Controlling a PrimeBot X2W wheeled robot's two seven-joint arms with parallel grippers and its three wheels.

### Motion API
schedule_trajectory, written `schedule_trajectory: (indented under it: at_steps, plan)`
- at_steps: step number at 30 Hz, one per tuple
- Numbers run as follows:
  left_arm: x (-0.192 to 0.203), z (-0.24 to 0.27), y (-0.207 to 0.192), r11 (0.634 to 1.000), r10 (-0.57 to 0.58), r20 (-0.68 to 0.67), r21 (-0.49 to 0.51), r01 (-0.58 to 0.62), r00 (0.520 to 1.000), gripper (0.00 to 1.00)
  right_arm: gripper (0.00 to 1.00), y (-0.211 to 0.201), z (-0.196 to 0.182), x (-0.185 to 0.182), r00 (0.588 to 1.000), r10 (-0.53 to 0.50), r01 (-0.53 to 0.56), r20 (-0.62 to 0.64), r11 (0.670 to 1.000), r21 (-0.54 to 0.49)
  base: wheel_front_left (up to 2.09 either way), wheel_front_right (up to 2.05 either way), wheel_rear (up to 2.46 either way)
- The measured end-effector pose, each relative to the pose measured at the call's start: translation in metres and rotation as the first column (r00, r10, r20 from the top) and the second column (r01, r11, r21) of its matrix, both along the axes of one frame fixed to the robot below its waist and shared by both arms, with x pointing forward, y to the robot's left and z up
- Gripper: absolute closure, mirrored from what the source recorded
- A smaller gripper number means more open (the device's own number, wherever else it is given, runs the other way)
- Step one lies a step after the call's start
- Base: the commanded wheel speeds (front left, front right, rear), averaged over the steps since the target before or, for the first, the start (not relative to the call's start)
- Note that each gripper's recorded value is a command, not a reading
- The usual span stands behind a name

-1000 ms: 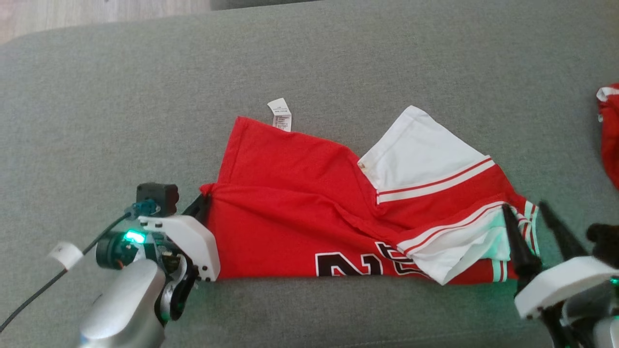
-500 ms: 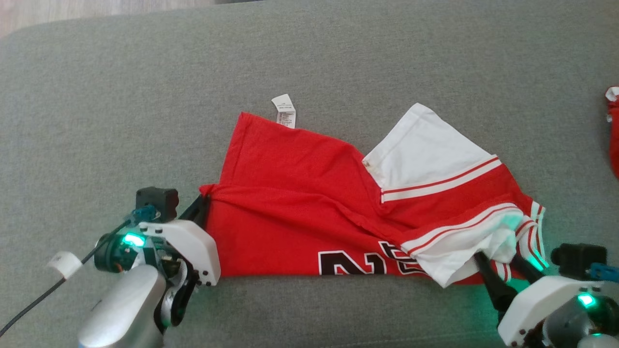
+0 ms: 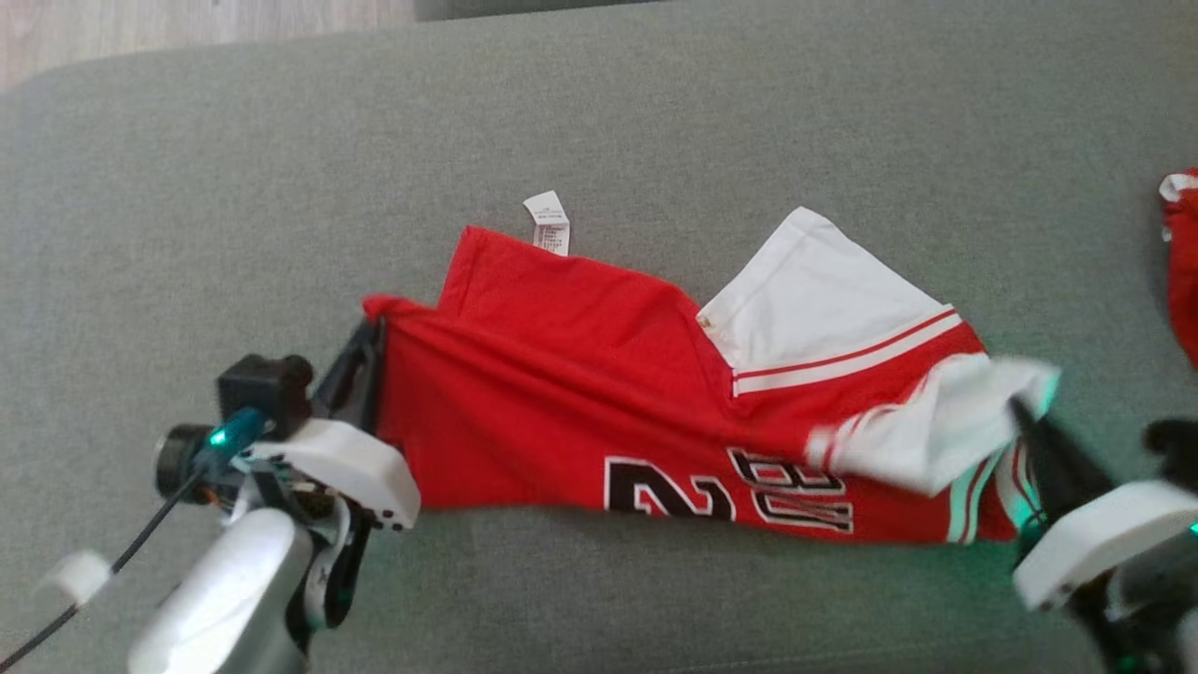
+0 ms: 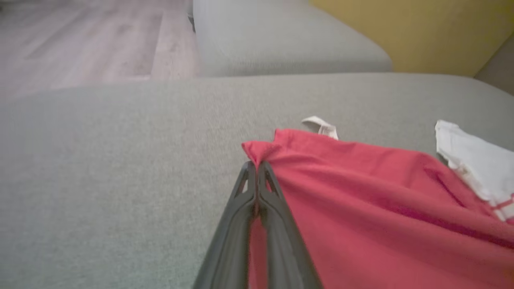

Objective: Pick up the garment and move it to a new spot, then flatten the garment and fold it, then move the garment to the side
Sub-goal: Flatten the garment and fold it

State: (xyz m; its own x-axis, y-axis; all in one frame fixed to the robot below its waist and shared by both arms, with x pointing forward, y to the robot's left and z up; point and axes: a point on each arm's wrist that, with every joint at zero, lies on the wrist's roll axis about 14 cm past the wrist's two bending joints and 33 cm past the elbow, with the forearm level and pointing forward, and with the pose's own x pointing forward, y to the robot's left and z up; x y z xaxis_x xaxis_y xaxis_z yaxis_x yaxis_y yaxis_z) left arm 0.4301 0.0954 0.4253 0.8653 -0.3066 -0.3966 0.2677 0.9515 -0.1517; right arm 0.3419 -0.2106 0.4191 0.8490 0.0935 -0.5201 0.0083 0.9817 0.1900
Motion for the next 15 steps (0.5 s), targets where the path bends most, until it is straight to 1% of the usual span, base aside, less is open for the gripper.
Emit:
schedule_trajectory:
  at_steps: [3,5,6,8,10,12,13,14,15]
  plan:
    - [0.006,0.033,0.005,1.0,0.02,0.131,-0.016,-0.018,0.991,1.0,1.0,-0.013,0.036,0.016,0.991,-0.011,0.017,0.132,0.999,-0.042,0.0,0.0,0.0]
    - [0.011,0.067,0.007,0.999,0.035,0.249,-0.032,-0.028,0.968,1.0,1.0,-0.024,0.067,0.027,0.971,-0.017,0.036,0.237,0.996,-0.077,0.0,0.0,0.0]
    - [0.012,0.105,0.007,0.999,0.038,0.372,-0.049,-0.021,0.927,1.0,1.0,-0.035,0.105,0.037,0.938,-0.007,0.055,0.345,0.99,-0.129,0.0,0.0,0.0]
    - [0.009,0.145,0.006,0.998,0.035,0.489,-0.057,-0.008,0.871,1.0,1.0,-0.042,0.151,0.045,0.883,0.014,0.079,0.468,0.981,-0.179,0.0,0.0,0.0]
    - [0.002,0.187,0.007,0.998,0.03,0.606,-0.06,0.007,0.795,1.0,1.0,-0.045,0.198,0.049,0.811,0.048,0.105,0.583,0.969,-0.225,0.0,0.0,0.0]
    - [-0.005,0.233,0.009,0.998,0.028,0.714,-0.055,0.017,0.699,1.0,1.0,-0.045,0.243,0.049,0.731,0.085,0.13,0.677,0.957,-0.261,0.0,0.0,0.0]
    - [-0.01,0.258,0.009,0.999,0.023,0.768,-0.049,0.022,0.639,1.0,1.0,-0.045,0.266,0.047,0.688,0.104,0.146,0.718,0.95,-0.277,0.0,0.0,0.0]
    - [-0.01,0.258,0.009,0.999,0.023,0.768,-0.049,0.022,0.639,1.0,1.0,-0.045,0.266,0.047,0.688,0.104,0.146,0.718,0.95,-0.277,0.0,0.0,0.0]
    - [-0.017,0.282,0.01,0.999,0.019,0.816,-0.042,0.027,0.578,1.0,1.0,-0.045,0.289,0.044,0.641,0.121,0.165,0.758,0.943,-0.289,0.0,0.0,0.0]
